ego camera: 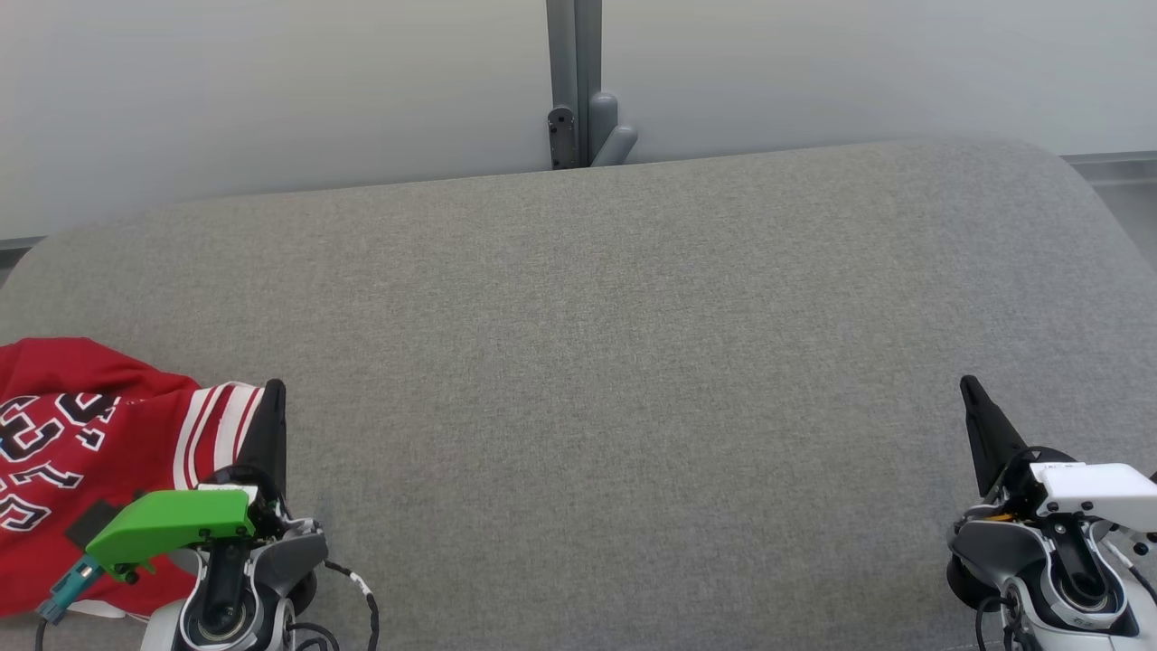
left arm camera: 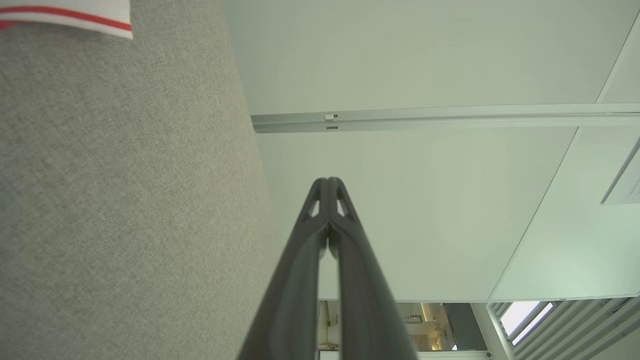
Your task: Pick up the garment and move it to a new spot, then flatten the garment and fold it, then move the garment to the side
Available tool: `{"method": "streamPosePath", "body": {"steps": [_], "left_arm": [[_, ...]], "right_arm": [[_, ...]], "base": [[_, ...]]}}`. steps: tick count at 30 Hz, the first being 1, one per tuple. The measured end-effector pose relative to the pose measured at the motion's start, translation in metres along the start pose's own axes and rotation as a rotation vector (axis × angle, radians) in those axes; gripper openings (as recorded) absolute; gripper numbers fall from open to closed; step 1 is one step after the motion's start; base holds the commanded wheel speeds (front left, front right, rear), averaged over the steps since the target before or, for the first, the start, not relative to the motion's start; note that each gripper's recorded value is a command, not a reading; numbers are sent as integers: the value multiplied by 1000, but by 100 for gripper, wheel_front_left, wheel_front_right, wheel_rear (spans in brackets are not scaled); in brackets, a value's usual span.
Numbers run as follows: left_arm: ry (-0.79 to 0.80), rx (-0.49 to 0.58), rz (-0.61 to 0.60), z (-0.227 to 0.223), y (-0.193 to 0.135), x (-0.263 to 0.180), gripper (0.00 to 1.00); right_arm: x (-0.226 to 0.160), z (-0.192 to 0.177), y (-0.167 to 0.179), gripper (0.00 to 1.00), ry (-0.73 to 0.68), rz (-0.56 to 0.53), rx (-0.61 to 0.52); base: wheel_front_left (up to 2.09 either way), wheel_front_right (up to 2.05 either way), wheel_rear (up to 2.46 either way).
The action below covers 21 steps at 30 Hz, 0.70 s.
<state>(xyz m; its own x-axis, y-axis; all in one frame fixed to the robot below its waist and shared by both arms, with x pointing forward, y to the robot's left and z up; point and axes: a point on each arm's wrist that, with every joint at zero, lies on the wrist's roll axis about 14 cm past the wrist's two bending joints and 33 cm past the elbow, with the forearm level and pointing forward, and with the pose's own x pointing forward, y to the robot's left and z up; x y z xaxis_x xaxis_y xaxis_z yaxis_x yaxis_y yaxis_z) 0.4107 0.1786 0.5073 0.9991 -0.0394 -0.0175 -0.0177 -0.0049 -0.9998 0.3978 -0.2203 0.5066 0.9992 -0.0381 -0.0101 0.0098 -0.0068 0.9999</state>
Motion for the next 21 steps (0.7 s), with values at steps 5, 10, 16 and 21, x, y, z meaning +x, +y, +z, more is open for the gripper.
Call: {"method": "streamPosePath", "body": {"steps": [5, 10, 16, 21], "left_arm": [[0, 0, 0, 0, 0, 0, 0], [0, 0, 0, 0, 0, 0, 0], [0, 0, 0, 0, 0, 0, 0], [0, 0, 0, 0, 0, 0, 0]], "right_arm": [[0, 0, 0, 0, 0, 0, 0], [0, 0, 0, 0, 0, 0, 0], [0, 0, 0, 0, 0, 0, 0], [0, 0, 0, 0, 0, 0, 0]], "base": [[0, 0, 0], [0, 0, 0], [0, 0, 0], [0, 0, 0]]}}
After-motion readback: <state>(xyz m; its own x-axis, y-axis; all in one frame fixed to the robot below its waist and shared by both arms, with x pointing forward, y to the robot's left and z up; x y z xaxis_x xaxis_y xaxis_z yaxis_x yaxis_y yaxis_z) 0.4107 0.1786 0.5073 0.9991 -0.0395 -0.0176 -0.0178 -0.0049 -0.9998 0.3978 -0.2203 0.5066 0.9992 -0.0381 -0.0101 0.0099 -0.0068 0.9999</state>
